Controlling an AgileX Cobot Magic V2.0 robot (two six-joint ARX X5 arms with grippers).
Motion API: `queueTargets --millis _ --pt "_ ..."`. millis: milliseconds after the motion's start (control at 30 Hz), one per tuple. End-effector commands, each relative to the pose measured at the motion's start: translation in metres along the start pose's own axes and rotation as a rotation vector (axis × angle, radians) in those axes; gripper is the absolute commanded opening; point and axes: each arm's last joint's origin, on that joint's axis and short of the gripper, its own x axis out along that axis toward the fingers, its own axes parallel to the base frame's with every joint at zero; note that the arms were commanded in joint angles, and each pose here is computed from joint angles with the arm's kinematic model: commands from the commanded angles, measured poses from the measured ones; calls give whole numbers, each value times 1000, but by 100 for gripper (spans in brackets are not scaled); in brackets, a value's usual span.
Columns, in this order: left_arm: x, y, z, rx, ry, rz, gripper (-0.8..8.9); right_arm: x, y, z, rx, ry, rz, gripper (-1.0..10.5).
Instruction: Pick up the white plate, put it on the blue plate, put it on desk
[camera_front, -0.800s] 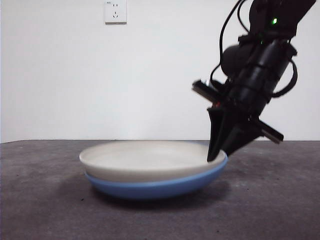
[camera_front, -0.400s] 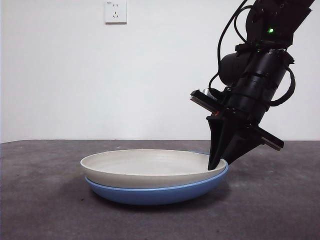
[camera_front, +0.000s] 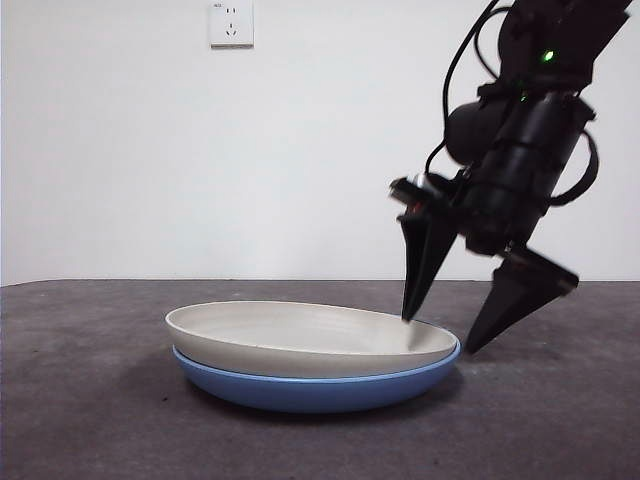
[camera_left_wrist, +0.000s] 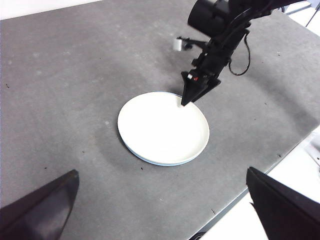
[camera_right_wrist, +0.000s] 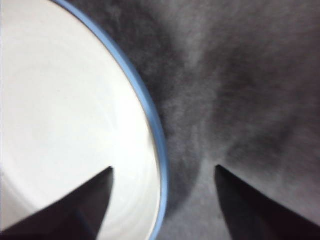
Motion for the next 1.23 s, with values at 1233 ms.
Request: queueTargets --millis 1233 --pt "-2 0 3 5 -22 -1 545 -254 57 -296 -391 -846 -117 592"
